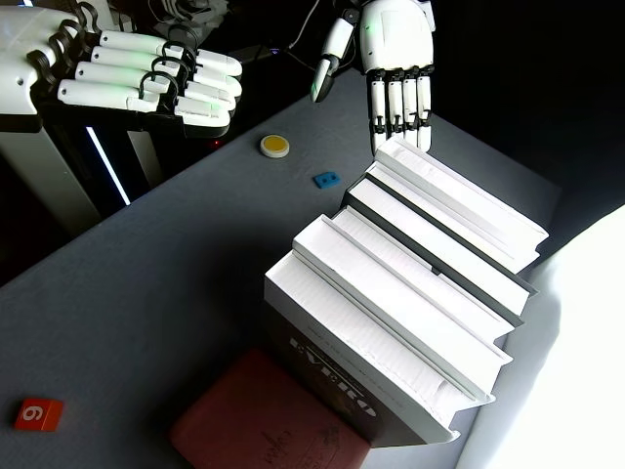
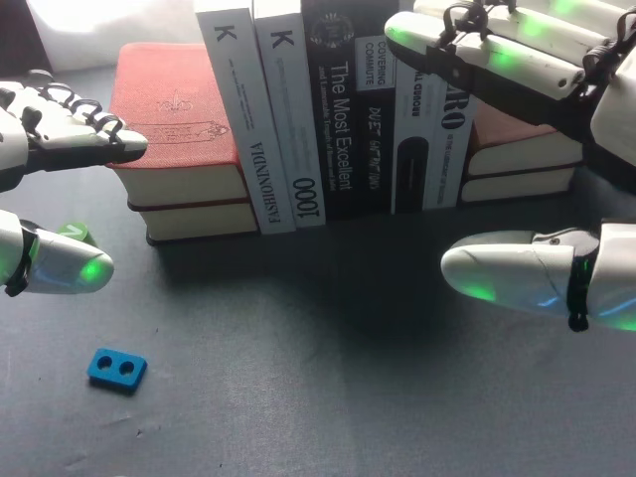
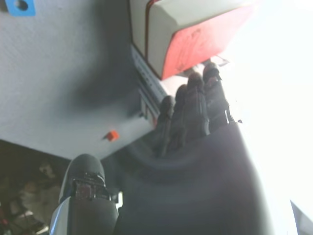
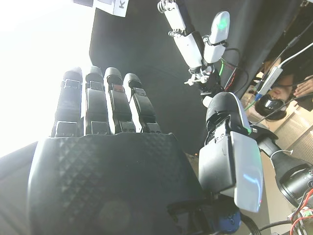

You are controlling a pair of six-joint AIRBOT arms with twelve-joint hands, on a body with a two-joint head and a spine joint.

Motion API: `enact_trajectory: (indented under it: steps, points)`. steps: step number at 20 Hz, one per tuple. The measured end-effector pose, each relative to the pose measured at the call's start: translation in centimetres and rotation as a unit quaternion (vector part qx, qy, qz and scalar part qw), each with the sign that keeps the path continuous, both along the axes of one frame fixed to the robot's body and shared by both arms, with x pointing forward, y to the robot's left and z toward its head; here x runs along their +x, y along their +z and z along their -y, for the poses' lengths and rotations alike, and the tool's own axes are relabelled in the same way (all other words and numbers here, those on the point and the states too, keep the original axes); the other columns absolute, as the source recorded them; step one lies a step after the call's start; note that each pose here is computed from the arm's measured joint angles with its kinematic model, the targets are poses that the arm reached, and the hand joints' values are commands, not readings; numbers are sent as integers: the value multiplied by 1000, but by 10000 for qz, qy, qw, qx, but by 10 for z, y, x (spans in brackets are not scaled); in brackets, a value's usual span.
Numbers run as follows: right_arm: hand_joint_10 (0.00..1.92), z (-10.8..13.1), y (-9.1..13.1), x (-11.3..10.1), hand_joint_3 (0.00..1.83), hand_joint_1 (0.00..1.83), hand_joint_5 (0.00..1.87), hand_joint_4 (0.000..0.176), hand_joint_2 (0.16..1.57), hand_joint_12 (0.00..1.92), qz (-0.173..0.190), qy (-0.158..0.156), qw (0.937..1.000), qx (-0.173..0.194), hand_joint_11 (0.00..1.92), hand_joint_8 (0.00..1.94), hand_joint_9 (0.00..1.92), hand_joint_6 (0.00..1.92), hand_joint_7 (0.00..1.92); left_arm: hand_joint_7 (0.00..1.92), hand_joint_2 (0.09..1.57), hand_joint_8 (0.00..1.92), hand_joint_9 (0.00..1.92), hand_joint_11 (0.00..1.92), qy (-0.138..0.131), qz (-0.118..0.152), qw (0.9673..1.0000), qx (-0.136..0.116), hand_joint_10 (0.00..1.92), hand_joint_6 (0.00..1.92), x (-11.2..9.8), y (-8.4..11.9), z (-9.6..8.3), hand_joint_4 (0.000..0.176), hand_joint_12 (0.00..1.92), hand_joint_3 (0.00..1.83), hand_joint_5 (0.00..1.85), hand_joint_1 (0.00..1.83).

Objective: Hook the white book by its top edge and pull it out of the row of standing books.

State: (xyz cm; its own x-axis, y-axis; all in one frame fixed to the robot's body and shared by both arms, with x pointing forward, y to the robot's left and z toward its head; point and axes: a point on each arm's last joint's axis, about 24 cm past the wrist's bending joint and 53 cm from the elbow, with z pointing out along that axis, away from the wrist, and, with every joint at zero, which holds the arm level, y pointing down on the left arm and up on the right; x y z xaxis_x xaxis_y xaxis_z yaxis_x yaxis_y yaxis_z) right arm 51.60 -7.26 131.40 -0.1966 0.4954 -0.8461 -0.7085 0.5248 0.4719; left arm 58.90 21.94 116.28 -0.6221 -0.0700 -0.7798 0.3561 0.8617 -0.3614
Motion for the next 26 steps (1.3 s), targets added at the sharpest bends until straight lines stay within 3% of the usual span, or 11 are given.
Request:
enact_trajectory:
  steps: [26]
  points:
    - [0, 0, 0, 0, 0, 0, 0, 0, 1124, 0, 6, 3, 10000, -5, 0, 0, 0, 0, 0, 0, 1164, 0, 0, 0, -46, 23, 10000, 11, 0, 0, -1, 1, 3, 0, 0, 7, 0, 0]
